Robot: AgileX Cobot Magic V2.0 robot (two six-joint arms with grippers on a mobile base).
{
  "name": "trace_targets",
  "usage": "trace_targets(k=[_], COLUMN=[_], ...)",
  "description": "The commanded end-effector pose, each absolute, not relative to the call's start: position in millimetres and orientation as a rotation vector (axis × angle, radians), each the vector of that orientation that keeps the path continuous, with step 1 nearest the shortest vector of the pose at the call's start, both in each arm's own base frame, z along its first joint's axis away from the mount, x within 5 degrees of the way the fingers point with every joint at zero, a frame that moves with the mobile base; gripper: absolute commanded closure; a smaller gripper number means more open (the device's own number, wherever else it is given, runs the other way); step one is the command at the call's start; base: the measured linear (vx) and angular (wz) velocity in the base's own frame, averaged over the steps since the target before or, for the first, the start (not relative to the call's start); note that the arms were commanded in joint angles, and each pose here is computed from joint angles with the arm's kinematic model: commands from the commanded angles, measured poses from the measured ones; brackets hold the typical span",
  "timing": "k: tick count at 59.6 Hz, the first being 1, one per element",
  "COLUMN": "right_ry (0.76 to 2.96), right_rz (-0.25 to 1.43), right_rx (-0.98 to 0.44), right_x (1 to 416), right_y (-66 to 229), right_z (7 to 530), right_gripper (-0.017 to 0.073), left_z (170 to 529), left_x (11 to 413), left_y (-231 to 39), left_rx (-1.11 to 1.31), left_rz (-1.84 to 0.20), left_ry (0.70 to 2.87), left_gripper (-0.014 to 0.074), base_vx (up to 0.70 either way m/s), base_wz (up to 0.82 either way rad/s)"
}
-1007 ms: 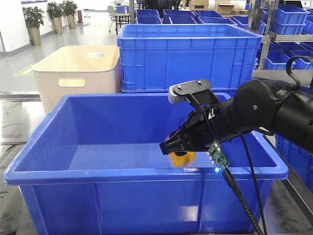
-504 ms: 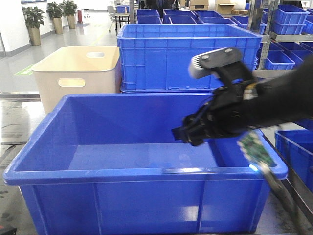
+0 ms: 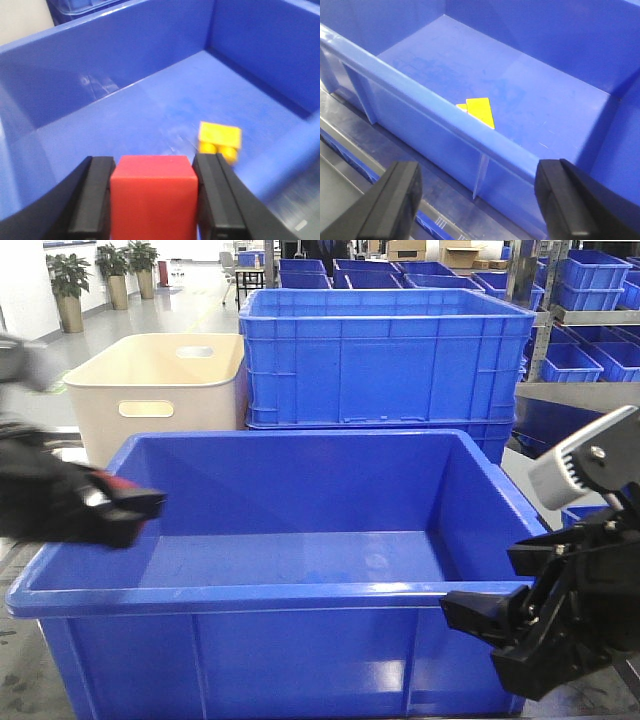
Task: Pick red and yellow blocks into blue bin
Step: 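Move the left gripper over the bin and release the red cube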
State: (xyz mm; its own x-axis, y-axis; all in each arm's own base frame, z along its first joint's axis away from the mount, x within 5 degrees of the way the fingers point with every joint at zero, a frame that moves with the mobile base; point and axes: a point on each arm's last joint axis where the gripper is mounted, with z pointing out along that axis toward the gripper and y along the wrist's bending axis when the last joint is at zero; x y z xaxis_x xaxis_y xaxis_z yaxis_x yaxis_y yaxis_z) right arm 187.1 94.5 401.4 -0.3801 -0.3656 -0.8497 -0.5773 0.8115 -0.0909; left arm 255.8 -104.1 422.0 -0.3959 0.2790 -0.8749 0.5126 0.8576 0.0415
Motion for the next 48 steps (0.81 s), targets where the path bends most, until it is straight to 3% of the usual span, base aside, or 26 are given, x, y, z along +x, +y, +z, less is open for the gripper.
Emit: trace_targets(k=[1, 11, 23, 29, 33, 48], right_ry=[1.892, 1.890, 1.887, 1.888, 1.889, 1.901], right_rz=[0.265, 0.262, 0.258, 0.258, 0.259, 0.260], right_rx=[-0.653, -0.653, -0.653, -0.654, -0.653, -0.659], right_x=[185.1, 185.9, 186.1, 186.0, 186.0, 185.5], right_y=[92.0, 92.1, 92.0, 92.0, 92.0, 91.9], right_z=[419.7, 419.6, 419.9, 419.7, 419.7, 418.6], right_gripper=[0.0039, 0.0039, 0.0039, 0.0039, 0.0039, 0.0039], left_z=[440.5, 418.7, 403.0, 408.1, 414.7, 456.6], left_x=[280.4, 327.8, 344.6, 340.8, 335.7, 285.8], left_y=[-113.5, -130.4, -136.6, -135.4, -134.0, -118.8], left_rx=[0.530, 0.537, 0.544, 0.541, 0.540, 0.567], left_rz=[-0.301, -0.308, -0.310, -0.314, -0.319, -0.333], left_ry=[1.888, 1.963, 2.009, 1.998, 1.985, 1.936], left_gripper=[0.0349, 0.0319, 0.0105, -0.0006, -0.0035, -0.0029], base_vx=[0.00, 0.00, 0.00, 0.00, 0.00, 0.00], base_wz=[0.00, 0.00, 0.00, 0.00, 0.00, 0.00])
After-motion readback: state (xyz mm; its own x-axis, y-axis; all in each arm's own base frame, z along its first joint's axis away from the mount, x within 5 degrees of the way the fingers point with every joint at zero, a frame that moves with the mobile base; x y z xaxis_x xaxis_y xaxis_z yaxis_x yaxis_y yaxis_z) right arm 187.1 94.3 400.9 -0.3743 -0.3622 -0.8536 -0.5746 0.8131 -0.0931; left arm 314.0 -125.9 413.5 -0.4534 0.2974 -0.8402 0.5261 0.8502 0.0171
